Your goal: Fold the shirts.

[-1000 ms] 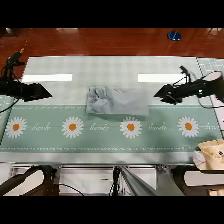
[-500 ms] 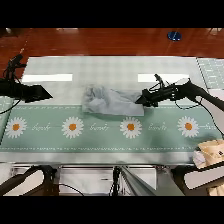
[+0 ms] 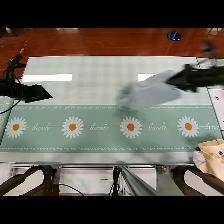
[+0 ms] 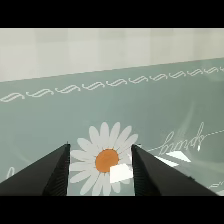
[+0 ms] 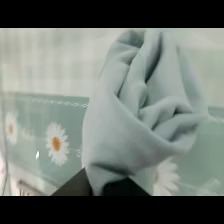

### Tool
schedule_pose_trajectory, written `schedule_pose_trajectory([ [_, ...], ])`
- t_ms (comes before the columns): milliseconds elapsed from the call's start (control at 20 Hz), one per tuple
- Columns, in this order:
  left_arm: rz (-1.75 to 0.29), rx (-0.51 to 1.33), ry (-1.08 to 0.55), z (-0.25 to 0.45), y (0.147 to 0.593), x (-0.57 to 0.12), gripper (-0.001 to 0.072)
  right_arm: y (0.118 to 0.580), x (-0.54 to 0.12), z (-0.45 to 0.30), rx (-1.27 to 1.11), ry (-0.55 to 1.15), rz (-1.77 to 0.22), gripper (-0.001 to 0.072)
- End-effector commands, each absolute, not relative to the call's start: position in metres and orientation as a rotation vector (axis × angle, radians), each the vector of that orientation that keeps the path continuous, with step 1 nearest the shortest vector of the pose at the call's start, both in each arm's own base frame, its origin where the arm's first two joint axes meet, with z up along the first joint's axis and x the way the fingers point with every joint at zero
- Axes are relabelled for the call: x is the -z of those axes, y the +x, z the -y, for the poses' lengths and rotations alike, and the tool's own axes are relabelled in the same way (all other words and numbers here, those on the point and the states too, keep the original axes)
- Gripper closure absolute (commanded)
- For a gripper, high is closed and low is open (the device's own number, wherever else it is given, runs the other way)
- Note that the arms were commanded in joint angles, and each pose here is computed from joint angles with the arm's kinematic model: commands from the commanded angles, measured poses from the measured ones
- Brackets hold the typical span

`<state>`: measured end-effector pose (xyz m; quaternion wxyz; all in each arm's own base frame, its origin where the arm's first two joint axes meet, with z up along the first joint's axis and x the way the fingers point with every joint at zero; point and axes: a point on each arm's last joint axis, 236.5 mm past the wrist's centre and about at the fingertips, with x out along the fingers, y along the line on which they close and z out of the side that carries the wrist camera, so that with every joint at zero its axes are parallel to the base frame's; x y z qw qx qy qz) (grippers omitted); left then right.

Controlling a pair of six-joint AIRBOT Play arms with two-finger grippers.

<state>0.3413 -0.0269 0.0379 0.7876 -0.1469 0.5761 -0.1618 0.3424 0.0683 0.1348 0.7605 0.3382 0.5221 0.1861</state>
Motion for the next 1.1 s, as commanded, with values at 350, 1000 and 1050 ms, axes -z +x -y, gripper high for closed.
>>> schedule_pose_trajectory([
  [350,-1.21,0.383,-0.335,0.035,0.346,-0.043,0.025,0.148,-0.175,0.119,0.621,0.905,-0.975,0.0689],
  [1000,-1.145,0.368,-0.291,0.027,0.361,-0.045,0.0249,-0.003,-0.137,0.199,1.256,0.783,-1.387,0.0689],
  [1050,-1.134,0.361,-0.289,0.026,0.364,-0.045,0.0249,-0.01,-0.134,0.198,1.279,0.779,-1.414,0.0689],
])
